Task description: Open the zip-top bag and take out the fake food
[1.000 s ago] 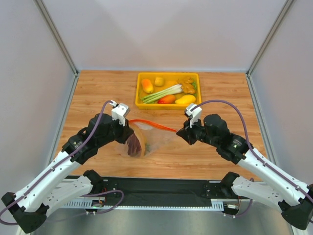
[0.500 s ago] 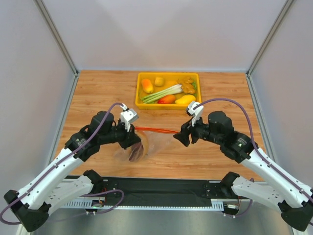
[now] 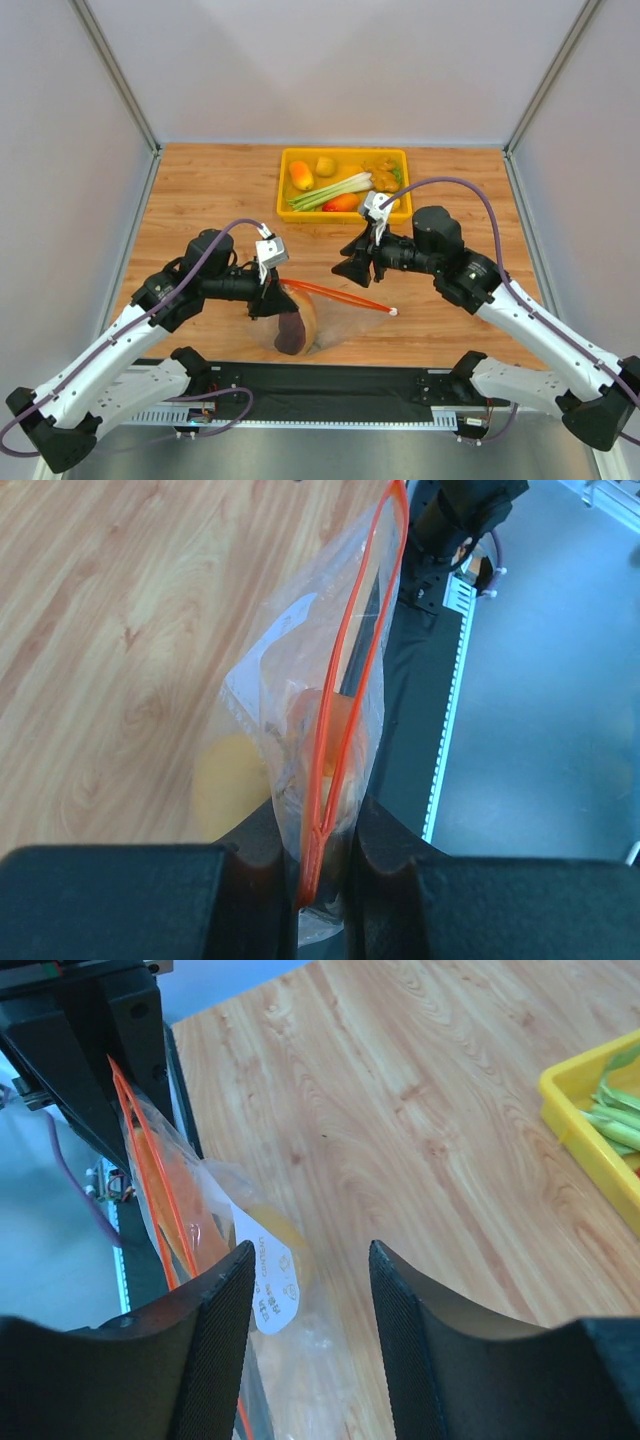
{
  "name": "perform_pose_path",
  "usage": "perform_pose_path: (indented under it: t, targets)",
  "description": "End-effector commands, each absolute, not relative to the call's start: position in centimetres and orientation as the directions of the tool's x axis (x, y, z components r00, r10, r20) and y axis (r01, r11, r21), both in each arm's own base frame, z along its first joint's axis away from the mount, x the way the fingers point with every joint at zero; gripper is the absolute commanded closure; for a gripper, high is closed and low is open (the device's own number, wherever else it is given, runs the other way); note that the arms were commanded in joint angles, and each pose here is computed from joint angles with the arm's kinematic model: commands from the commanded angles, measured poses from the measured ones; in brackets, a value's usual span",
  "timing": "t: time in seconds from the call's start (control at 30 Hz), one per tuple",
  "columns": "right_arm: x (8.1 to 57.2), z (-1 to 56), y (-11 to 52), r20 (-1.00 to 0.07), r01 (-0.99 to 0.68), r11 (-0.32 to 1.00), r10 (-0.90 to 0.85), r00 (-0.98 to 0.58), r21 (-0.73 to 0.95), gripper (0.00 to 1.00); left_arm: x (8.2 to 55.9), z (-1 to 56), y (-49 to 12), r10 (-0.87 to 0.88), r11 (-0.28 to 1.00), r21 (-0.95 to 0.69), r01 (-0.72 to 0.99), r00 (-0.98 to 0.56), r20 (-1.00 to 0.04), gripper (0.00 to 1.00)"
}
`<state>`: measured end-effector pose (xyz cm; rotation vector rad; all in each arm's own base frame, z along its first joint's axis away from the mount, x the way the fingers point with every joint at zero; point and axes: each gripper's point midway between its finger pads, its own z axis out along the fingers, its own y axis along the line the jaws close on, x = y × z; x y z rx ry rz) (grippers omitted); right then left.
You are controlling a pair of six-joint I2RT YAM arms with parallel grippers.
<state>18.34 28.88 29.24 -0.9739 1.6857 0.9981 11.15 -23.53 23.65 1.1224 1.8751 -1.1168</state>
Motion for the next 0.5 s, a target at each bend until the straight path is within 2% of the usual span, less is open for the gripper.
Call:
perform_pose_path:
  t: [0.0, 0.33, 0.47]
  targets:
    - [17.1, 30.5, 30.0, -0.962, -0.946, 0.257, -0.132, -0.238, 0.199, 0.50, 10.6, 25.7, -24.2, 0.297, 0.182, -0.284, 0.941, -0.328, -0.897, 1.00]
    - [14.2, 28.8, 30.3, -0.947, -0.952, 0.173, -0.156, -0.281, 0.254, 0.53, 10.8, 25.5, -24.2, 0.304, 0.199, -0.280, 0.939, -0.331, -0.894, 1.00]
    - [14.1, 27.7, 30.4, -0.938, -0.947, 0.178, -0.174, -0.298, 0.268, 0.53, 10.7, 25.6, -24.1, 0.301, 0.198, -0.277, 0.940, -0.327, -0.896, 1.00]
